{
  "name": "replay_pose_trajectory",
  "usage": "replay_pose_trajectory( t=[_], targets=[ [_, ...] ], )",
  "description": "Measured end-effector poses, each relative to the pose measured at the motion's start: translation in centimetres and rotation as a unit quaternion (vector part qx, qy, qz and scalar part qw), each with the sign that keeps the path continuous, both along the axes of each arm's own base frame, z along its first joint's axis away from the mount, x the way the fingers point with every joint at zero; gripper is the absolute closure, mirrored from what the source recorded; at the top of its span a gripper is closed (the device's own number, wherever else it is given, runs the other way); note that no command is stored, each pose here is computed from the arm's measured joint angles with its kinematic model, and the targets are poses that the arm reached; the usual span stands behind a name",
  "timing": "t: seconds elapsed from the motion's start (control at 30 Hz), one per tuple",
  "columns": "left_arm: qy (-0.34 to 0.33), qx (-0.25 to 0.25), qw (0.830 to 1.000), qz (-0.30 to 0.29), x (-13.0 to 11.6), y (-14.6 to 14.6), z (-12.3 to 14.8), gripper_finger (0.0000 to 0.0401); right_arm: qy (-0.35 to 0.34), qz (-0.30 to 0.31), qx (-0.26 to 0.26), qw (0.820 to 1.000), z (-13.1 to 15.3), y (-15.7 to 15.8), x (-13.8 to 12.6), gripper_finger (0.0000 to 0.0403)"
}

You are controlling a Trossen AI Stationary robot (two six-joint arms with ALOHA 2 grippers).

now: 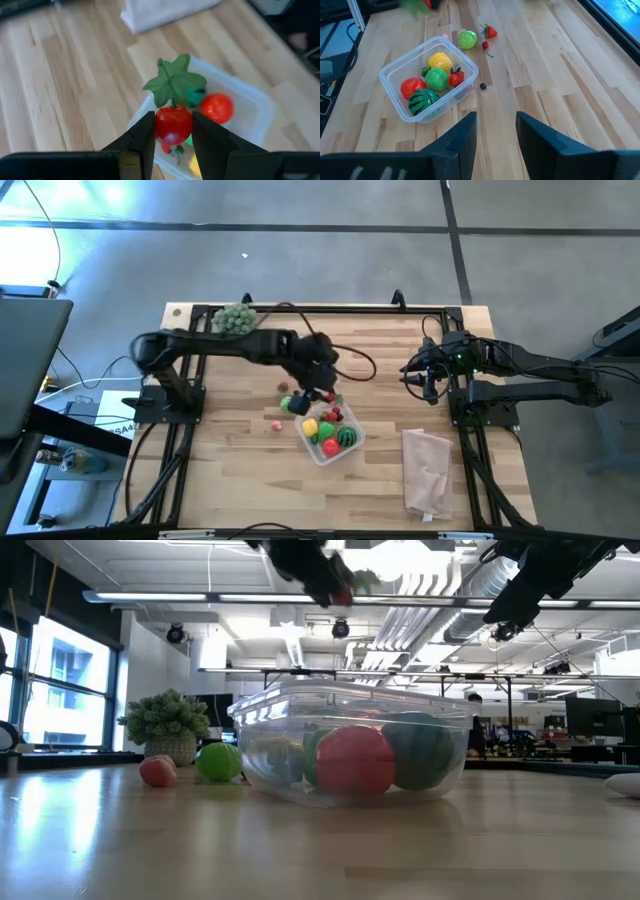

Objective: Pick and placing Produce into tupperware
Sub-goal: Put the red cherry into the transparent bin

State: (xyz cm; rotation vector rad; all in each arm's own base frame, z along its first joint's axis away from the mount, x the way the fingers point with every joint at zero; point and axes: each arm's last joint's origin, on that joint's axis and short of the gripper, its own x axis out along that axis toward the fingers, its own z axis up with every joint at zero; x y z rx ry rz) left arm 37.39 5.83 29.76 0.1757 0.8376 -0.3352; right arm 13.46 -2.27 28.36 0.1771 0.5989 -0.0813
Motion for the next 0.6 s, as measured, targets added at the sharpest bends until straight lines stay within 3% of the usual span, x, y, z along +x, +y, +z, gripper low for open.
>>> replay_pose_trajectory(
  t=[0.23,0.6],
  targets=[
    [0.059,-0.005,0.998,0.000,2.8,0.1,-5.5,0.0297,0.002,0.000,0.000,1.000,0.0,0.0,0.0,0.0274],
    [0.155,0.005,0.988,0.007,4.0,-0.2,-11.1,0.0296,0.004,0.000,0.001,1.000,-0.1,0.0,0.0,0.0274]
  ],
)
